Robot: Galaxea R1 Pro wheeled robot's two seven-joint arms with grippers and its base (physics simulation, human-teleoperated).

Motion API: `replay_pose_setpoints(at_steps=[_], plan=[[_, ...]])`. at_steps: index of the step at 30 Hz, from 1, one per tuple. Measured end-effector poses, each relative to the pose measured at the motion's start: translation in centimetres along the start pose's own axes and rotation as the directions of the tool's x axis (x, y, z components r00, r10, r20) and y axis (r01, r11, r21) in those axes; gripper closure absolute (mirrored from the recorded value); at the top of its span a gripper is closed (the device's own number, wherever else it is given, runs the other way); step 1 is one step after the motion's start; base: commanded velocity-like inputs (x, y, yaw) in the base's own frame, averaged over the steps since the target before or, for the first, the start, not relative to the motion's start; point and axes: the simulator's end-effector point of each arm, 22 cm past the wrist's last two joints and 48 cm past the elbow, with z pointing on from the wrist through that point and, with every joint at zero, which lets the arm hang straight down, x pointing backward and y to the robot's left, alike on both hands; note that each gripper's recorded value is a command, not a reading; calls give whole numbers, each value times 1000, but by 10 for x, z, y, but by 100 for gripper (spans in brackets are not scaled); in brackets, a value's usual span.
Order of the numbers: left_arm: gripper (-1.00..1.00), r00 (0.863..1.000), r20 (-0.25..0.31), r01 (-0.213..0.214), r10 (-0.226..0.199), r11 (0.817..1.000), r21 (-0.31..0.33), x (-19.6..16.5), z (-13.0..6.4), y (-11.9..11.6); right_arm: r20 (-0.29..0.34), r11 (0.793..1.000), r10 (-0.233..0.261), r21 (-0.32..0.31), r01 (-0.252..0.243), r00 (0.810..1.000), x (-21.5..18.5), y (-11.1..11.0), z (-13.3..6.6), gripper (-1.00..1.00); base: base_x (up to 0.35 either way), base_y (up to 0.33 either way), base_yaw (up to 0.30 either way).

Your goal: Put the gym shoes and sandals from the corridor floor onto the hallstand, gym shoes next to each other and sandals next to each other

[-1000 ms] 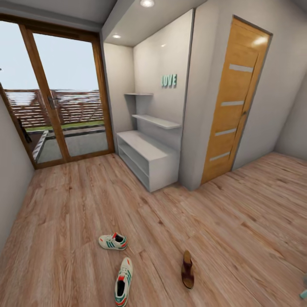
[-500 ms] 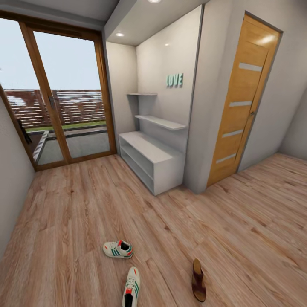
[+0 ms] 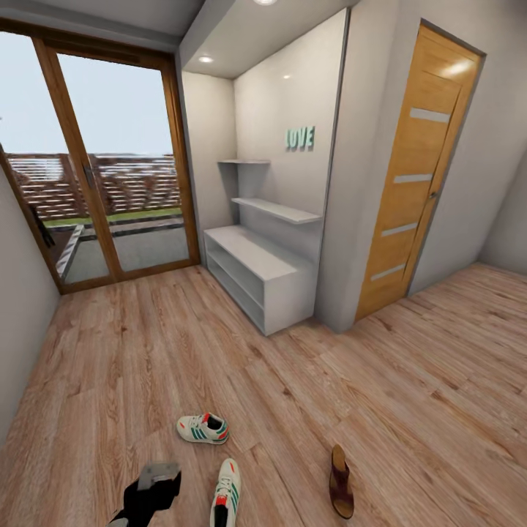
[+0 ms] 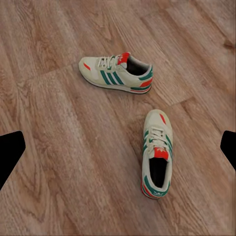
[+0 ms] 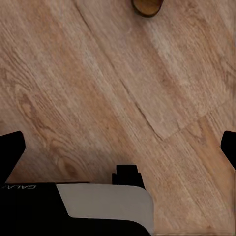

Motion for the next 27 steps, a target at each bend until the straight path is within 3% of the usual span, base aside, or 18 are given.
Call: replay_pose_setpoints(at_steps=[4, 7, 11, 13, 19, 27], plan=[[-100, 1000, 10, 3, -3, 1000, 4, -27, 9, -3, -7, 1000, 0, 0, 0, 1000, -27, 0, -12, -100, 0, 0, 0], [-100, 1000, 30, 4, -5, 1000, 5, -45, 14, -4, 35, 1000, -2, -1, 2, 999, -59, 1, -25, -100, 0, 0, 0], [-100, 999, 51, 3, -4, 1000, 6, -50, 14, -4, 51, 1000, -5, -3, 5, 999, -68, 2, -28, -100, 0, 0, 0], [-100, 995, 96, 5, -5, 1000, 5, -61, 13, -4, 66, 1000, -8, -5, 9, 998, -75, 3, -31, -100, 0, 0, 0], [-100, 994, 109, 3, -4, 1000, 8, -64, 13, -5, 71, 1000, -11, -5, 11, 997, -78, 3, -32, -100, 0, -54, 0], [-100, 994, 111, 3, -4, 1000, 8, -64, 13, -5, 72, 1000, -11, -5, 11, 997, -78, 3, -32, -100, 0, -287, 0]])
